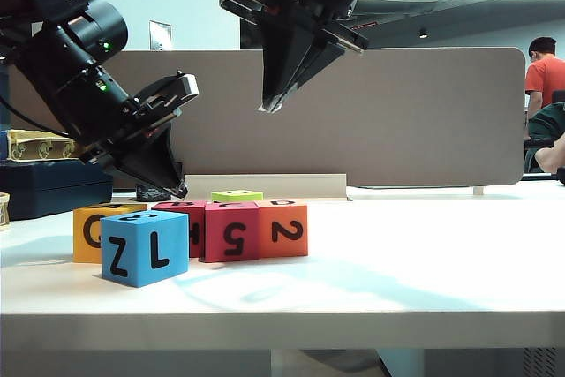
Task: Select the appropriate blocks from the scattered letter blocks on the table and arrange them in a row to spell out "ABCD".
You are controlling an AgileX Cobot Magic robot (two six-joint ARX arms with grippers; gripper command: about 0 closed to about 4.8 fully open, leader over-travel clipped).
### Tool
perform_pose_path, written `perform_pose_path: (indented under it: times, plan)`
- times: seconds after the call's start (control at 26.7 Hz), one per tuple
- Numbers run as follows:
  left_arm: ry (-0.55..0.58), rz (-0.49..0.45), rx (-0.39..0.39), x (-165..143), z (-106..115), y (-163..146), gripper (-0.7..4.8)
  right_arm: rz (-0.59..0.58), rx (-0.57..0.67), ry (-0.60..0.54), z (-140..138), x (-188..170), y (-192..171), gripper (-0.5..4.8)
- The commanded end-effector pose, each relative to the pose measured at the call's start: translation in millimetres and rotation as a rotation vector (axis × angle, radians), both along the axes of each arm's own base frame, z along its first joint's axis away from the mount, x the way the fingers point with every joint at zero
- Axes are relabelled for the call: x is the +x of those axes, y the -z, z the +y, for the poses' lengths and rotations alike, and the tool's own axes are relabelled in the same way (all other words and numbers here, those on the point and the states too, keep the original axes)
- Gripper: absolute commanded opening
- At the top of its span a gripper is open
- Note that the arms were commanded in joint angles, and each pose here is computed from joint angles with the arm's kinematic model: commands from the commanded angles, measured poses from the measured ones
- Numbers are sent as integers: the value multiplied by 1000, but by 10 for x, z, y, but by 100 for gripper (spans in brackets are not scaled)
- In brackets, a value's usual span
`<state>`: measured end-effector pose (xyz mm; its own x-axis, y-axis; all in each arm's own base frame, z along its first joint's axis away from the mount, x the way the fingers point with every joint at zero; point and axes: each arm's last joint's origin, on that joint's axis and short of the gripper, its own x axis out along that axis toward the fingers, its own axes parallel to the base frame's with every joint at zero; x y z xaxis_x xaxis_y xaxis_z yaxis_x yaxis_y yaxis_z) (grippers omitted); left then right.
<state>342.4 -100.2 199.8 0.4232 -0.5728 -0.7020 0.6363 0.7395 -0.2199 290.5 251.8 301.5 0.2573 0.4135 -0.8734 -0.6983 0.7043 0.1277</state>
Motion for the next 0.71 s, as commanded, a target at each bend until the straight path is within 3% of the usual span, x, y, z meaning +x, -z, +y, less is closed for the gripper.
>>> perform_pose_path:
  times: [0.04, 0.71]
  plan:
    - [14, 12, -3, -18, -27, -13, -6, -16, 12, 1, 2, -8, -42, -4]
    - [50, 107, 20, -115, -56, 39, -6, -10, 7, 1, -4, -12, -38, -4]
